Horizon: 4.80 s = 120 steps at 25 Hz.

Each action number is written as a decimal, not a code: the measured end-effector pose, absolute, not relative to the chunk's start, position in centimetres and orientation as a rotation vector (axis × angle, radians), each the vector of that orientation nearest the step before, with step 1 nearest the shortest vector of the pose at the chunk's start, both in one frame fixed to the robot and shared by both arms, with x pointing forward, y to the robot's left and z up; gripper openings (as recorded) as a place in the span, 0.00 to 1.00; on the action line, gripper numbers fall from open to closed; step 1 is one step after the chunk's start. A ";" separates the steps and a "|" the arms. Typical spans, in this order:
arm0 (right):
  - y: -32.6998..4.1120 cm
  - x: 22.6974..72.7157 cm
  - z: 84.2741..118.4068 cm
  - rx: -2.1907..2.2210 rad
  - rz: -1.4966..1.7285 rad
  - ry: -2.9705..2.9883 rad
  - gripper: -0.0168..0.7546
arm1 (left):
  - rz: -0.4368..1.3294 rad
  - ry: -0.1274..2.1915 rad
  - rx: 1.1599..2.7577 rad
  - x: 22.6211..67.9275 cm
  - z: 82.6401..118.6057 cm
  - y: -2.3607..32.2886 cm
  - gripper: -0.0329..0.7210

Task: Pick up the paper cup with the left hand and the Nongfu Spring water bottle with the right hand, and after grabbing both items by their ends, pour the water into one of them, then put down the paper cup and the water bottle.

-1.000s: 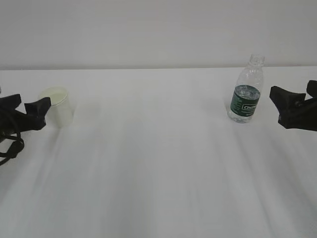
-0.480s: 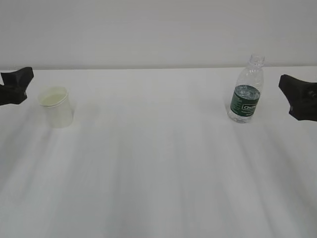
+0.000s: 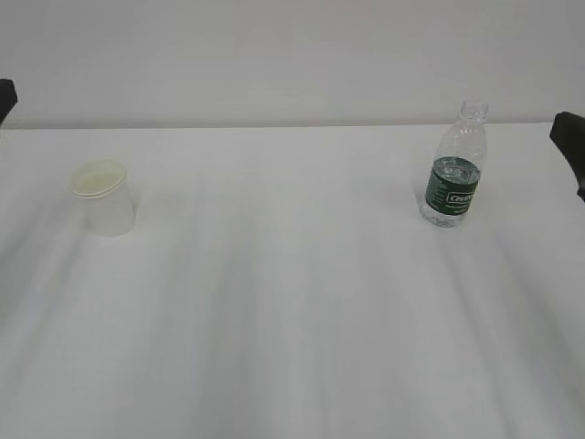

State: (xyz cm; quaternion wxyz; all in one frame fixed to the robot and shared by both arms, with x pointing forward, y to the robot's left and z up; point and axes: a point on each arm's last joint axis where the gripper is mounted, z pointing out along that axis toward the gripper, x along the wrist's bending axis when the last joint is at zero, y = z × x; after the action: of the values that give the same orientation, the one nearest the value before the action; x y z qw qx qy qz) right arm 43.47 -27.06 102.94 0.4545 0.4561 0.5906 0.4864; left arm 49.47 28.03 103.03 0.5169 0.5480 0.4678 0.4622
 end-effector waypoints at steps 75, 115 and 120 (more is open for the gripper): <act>-29.8 25.5 107.3 1.467 0.862 1.791 0.78 | 0.711 1.544 1.752 26.2 107.7 29.9 0.76; -30.0 22.9 104.3 1.439 0.919 1.756 0.77 | 0.811 1.429 1.619 23.0 105.7 30.5 0.69; -30.0 22.9 104.3 1.441 0.925 1.759 0.77 | 0.810 1.427 1.620 23.0 105.7 30.5 0.68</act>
State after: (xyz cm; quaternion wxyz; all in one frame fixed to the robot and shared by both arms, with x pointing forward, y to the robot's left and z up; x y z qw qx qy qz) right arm 22.87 -29.98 104.27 0.3365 0.5528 0.6748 0.3547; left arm 23.04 30.49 105.72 0.4059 0.6421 0.5657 0.3209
